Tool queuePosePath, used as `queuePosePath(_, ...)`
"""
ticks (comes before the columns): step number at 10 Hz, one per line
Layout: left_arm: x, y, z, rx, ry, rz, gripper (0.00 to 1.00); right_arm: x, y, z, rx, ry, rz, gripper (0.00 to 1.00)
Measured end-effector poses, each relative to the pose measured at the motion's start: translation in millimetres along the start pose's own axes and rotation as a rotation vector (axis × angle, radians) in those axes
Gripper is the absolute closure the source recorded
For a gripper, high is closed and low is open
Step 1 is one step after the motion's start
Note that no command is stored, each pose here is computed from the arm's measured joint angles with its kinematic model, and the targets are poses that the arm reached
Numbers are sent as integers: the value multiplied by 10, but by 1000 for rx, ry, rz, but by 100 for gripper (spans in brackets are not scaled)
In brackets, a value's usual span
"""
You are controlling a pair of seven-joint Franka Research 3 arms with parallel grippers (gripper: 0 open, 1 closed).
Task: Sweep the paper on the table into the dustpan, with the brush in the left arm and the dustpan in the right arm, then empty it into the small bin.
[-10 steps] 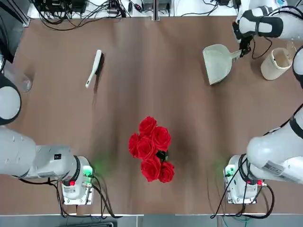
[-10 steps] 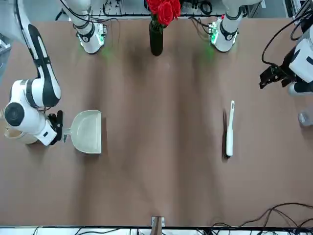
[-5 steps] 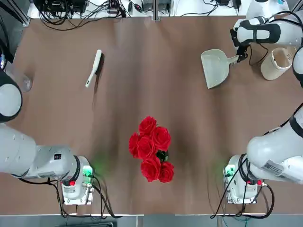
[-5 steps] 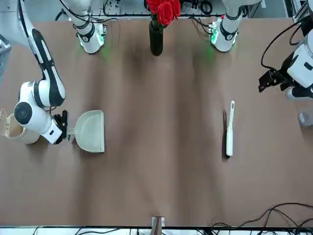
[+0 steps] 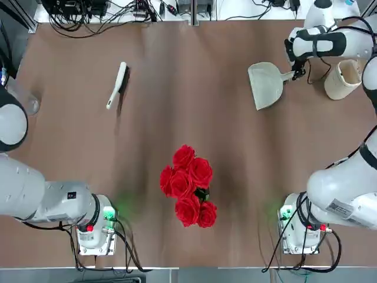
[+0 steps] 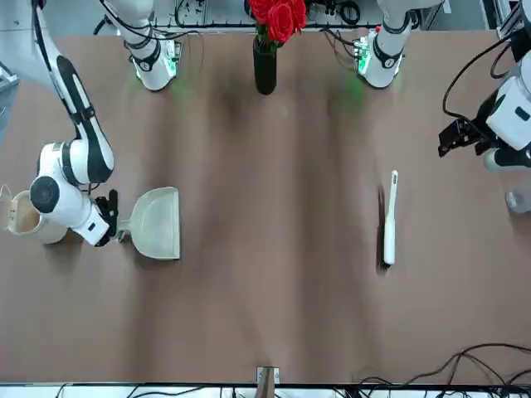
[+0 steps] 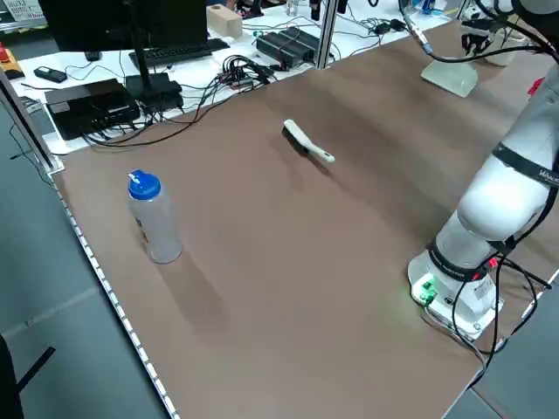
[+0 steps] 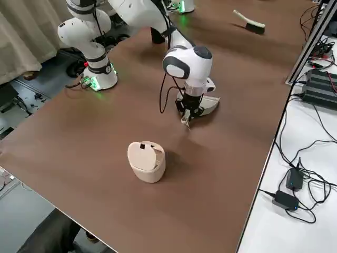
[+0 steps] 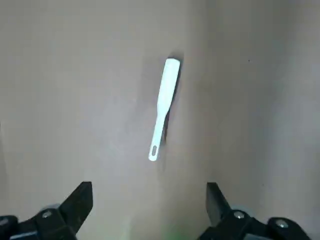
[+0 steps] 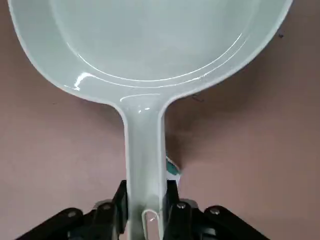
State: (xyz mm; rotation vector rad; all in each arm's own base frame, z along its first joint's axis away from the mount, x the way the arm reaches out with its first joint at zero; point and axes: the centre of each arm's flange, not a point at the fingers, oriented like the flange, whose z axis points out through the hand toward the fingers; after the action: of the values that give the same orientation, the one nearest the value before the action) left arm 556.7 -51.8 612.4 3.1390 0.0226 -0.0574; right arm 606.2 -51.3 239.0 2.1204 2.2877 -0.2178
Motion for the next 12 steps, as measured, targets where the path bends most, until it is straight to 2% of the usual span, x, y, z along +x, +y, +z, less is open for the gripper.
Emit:
queuePosePath(1,0,0,-1,0,0,18,0,1,7,0,-4,1,0,53)
queuePosePath(4,2,-4,-2,0,0,40,0,-59,99,-159,-12,-8,10,8)
queuePosePath(5,2,-2,-2,0,0,40,0,-114,186,-390,20,-23,20,0)
queuePosePath(7,4,-3,-3,0,1,39,0,-125,431,-1363,56,-51,72,0)
queuePosePath(8,5,-5,-7,0,2,39,0,-88,451,-1837,69,-38,143,0)
queuePosePath(10,7,-8,-15,-1,3,39,0,-100,385,-2431,101,34,328,0)
queuePosePath(12,12,-13,-11,-1,3,38,0,-223,269,-2849,106,33,596,0)
